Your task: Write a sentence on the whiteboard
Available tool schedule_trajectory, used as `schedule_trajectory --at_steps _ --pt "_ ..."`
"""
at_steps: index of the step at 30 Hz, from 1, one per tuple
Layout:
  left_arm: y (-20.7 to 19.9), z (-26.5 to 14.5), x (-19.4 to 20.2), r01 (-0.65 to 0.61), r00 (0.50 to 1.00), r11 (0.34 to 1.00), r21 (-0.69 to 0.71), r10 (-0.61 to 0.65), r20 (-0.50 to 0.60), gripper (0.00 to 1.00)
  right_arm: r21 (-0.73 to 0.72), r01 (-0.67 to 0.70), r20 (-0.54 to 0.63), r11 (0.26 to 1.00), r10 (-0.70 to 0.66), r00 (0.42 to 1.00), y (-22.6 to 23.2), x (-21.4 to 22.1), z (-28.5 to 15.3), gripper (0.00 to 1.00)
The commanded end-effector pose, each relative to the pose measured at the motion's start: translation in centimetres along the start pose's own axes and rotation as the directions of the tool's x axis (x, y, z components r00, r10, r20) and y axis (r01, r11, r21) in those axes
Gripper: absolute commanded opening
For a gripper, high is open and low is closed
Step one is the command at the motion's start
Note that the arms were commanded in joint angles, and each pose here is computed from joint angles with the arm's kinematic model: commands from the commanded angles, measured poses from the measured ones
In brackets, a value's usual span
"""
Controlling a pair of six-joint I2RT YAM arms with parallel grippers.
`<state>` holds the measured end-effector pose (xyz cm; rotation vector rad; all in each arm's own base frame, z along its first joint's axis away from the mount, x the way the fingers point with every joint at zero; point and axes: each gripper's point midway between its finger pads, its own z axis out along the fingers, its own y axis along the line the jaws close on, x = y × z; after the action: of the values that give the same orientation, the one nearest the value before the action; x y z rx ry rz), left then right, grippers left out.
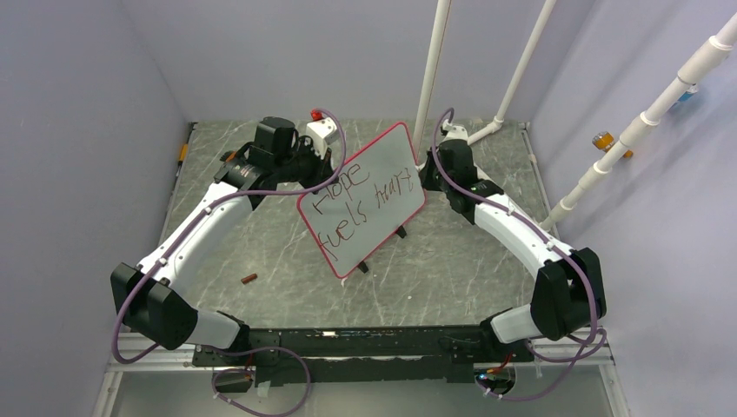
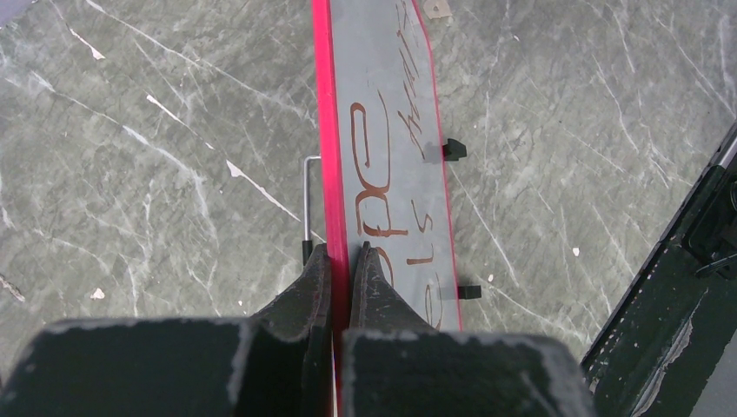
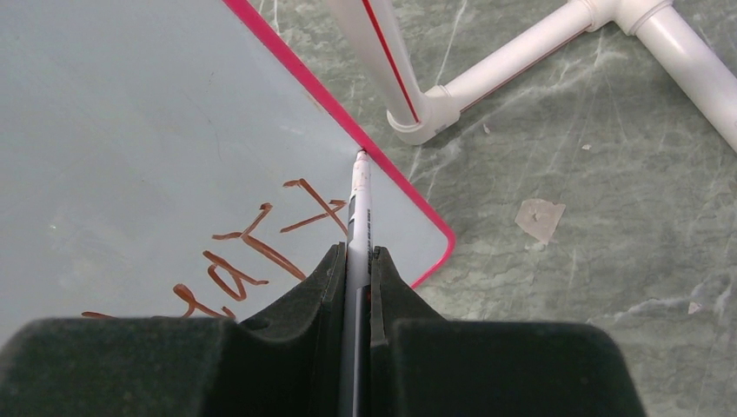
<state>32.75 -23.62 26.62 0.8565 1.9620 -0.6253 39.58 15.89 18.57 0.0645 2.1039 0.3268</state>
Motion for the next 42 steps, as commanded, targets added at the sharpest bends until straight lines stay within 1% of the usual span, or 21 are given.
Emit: schedule_trajectory --at_steps 1,15,24,32,42 --pt "0.4 -0.3 0.6 -0.095 0.995 0.995 -0.02 0.094 -0.02 0.0 -0.094 -0.034 0.051 0.995 0.039 0.998 2.0 -1.6 -0.2 0.0" --pt "0.4 -0.2 0.7 -0.092 0.996 0.996 -0.018 0.091 -0.024 0.0 -0.11 -0.047 0.011 0.993 0.048 0.999 1.7 0.4 -0.4 0.0" --pt "0.4 -0.1 0.7 -0.09 0.996 0.996 -0.016 0.09 -0.025 0.0 -0.032 -0.034 -0.005 0.999 0.034 0.999 0.1 1.3 0.7 0.0" --pt "0.5 0.0 0.8 -0.088 0.996 0.996 -0.016 0.087 -0.029 0.0 -0.01 -0.041 0.009 0.999 0.041 0.999 -0.8 0.5 1.0 0.0" --pt "0.4 0.0 0.8 -0.089 0.996 0.996 -0.015 0.088 -0.03 0.0 -0.052 -0.056 -0.012 0.997 0.056 0.998 -0.2 1.2 0.7 0.0"
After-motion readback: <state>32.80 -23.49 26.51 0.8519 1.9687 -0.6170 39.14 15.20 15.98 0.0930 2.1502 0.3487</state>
